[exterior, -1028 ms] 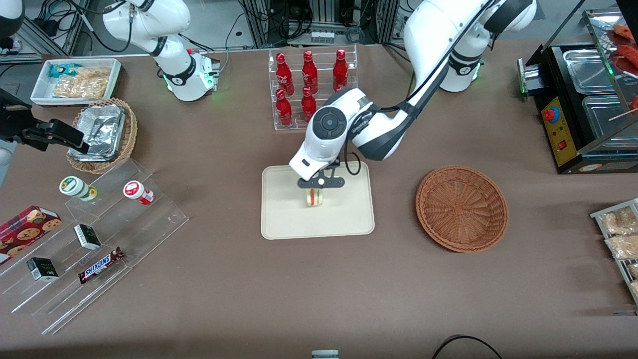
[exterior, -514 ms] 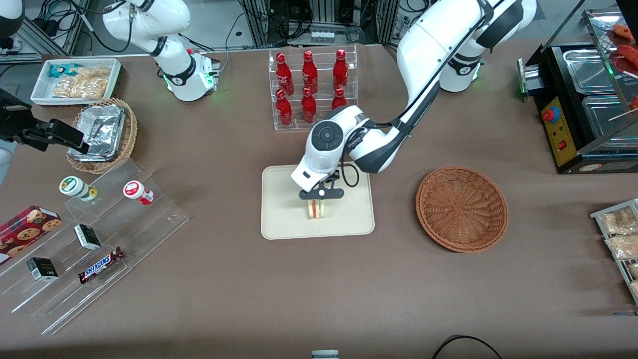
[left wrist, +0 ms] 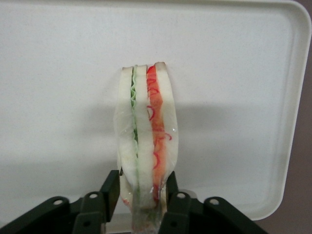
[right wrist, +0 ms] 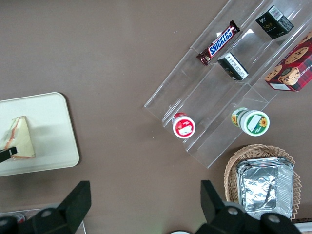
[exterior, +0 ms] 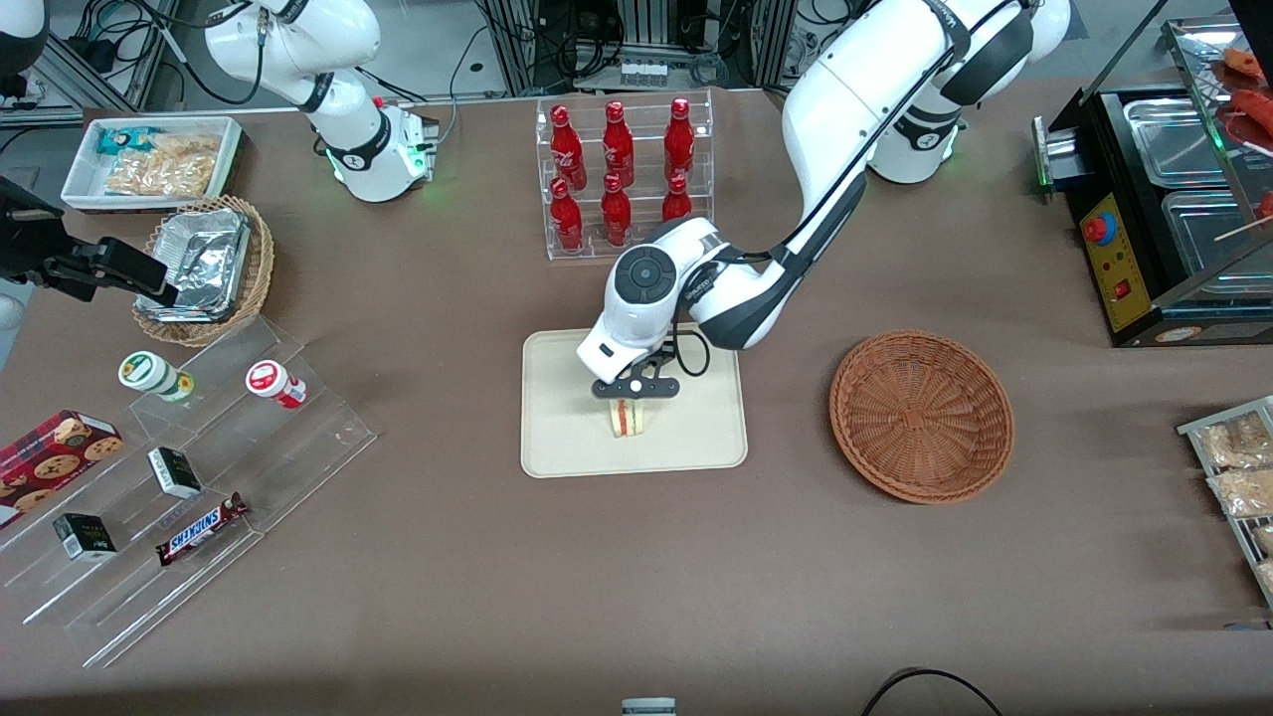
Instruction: Place sandwich from basket to tray
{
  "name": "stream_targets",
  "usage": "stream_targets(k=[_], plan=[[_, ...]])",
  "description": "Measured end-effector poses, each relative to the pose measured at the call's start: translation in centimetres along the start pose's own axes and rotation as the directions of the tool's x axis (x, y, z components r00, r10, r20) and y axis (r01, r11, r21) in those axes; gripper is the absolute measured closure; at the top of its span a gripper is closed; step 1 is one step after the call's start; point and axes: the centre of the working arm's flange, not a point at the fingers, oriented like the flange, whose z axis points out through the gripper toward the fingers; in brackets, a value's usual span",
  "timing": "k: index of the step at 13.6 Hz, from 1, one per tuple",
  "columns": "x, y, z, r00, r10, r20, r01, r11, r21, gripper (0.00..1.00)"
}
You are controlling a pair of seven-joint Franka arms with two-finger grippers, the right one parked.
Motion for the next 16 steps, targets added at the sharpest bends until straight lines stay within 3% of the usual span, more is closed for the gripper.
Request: stream_targets(k=[4,5,8,12,16], plan=[[0.5,-0.6,-8.3,0.998,-0.058,-0.019,0.059,0.997,0.058,0.06],[0.9,-1.6,-11.7,0.996,-0.088,-0.035,0.09,0.993,0.073,0.01],[2.6,-7.0,-21.3,0.979,-0.19,-0.07,0.197,0.973,0.12,0.0],[5.2,-16.7,-30.4,0.939,-0.335,-0.08,0.343,0.928,0.143,0.0],[6.9,-26.3,-35.1,0.94,-0.339,-0.033,0.339,0.922,0.185,0.0]])
